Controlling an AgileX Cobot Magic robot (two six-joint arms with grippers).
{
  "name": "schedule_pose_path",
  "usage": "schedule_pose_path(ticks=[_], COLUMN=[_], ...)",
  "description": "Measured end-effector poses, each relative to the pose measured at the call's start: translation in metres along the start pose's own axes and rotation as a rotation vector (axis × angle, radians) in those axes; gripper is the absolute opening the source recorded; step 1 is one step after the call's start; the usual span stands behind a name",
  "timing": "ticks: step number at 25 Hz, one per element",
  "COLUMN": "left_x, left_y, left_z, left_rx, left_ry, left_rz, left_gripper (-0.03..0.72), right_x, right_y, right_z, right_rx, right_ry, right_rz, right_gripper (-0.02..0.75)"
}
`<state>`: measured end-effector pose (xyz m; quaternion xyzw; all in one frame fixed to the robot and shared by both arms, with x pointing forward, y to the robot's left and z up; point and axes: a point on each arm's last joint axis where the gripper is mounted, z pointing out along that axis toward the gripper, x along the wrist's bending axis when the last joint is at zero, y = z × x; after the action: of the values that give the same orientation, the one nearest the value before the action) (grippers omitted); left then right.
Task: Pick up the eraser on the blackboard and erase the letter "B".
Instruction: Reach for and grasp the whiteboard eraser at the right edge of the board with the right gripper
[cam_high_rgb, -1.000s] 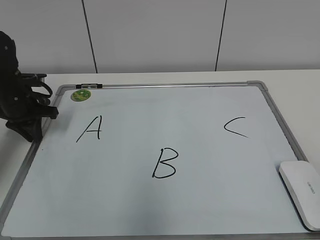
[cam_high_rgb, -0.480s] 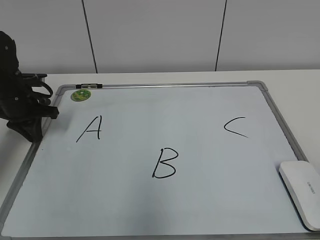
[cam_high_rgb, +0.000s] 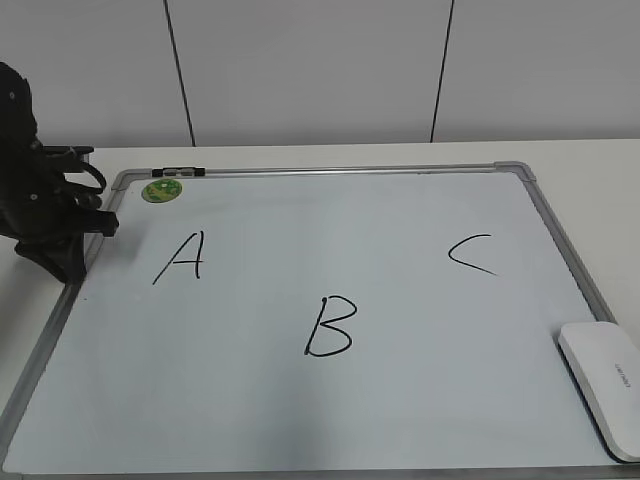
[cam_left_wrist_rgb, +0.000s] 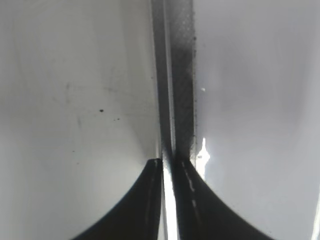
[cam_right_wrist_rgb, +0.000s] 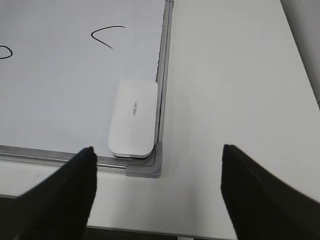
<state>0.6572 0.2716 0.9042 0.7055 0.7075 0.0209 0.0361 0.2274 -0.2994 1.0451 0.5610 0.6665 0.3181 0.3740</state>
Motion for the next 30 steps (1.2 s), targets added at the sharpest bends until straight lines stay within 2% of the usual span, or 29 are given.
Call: schedule_pose_path(ticks=[9, 12, 21, 30], left_x=[-0.001, -0.001, -0.001, -0.001], left_y=[0.0, 0.0, 0.0, 0.0], left_z=[0.0, 0.0, 0.0, 0.0], left_rx=[0.001, 0.001, 0.0, 0.0], left_ry=[-0.008, -0.011, -0.011, -0.011], left_rz=[-0.017, -0.022, -0.023, -0.023], left_gripper=[0.03, 0.022, 0.022, 0.022], right_x=[-0.001, -0.001, -0.002, -0.001], right_y=[0.003, 0.011, 0.048, 0.091], right_z=[-0.001, 0.005, 0.039, 0.106], right_rx=[-0.012, 0.023, 0.226, 0.517], right_ry=[-0.003, 0.011, 0.09, 0.207], right_rz=[-0.001, 0.003, 0.034, 0.114], right_gripper=[0.573, 0.573, 0.573, 0.573])
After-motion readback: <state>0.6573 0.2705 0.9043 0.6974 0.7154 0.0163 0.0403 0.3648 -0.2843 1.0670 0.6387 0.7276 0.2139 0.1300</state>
